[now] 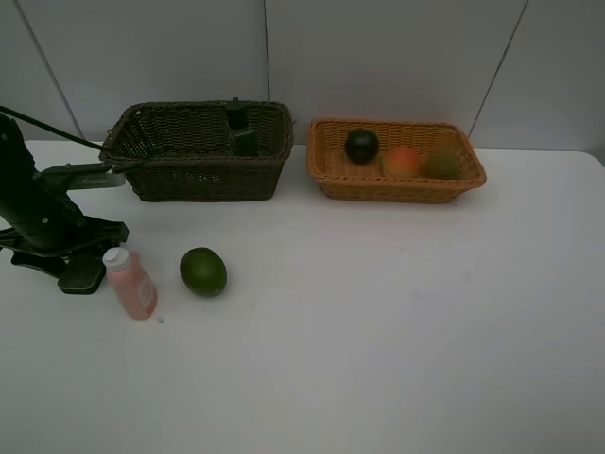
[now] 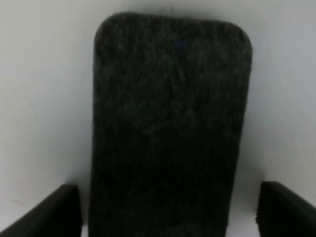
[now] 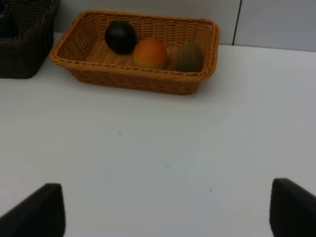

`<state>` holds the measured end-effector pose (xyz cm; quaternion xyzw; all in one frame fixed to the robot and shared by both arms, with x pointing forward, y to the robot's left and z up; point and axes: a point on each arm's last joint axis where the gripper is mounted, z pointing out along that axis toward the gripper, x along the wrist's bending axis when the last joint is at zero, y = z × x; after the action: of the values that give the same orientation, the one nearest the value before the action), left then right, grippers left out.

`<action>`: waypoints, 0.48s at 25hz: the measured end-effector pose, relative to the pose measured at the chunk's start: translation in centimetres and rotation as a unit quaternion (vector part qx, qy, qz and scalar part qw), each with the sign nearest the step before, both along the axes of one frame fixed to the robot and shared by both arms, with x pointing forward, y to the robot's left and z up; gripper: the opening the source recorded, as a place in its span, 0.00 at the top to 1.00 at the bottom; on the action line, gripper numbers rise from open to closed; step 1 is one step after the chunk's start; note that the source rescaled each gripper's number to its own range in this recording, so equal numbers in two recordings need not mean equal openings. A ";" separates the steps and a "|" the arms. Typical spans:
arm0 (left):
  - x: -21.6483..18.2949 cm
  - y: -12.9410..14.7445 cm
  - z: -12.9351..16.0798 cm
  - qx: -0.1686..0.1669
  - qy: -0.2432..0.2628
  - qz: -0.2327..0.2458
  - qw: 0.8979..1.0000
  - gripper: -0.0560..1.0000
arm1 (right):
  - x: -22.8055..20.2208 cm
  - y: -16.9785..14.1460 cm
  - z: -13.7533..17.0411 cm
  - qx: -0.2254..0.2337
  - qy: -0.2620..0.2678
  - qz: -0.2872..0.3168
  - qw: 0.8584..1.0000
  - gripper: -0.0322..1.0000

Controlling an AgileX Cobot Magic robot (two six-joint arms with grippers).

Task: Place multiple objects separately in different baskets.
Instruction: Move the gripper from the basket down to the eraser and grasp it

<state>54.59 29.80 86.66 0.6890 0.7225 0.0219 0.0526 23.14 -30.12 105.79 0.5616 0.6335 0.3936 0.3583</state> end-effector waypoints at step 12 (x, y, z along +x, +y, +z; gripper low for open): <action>0.0 0.0 0.0 0.000 0.003 0.002 1.000 0.57 | 0.0 0.0 0.0 0.000 0.000 0.000 1.000 0.00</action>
<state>54.55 29.80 86.65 0.6879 0.7237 0.0200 0.0507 23.14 -30.12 105.79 0.5616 0.6335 0.3936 0.3583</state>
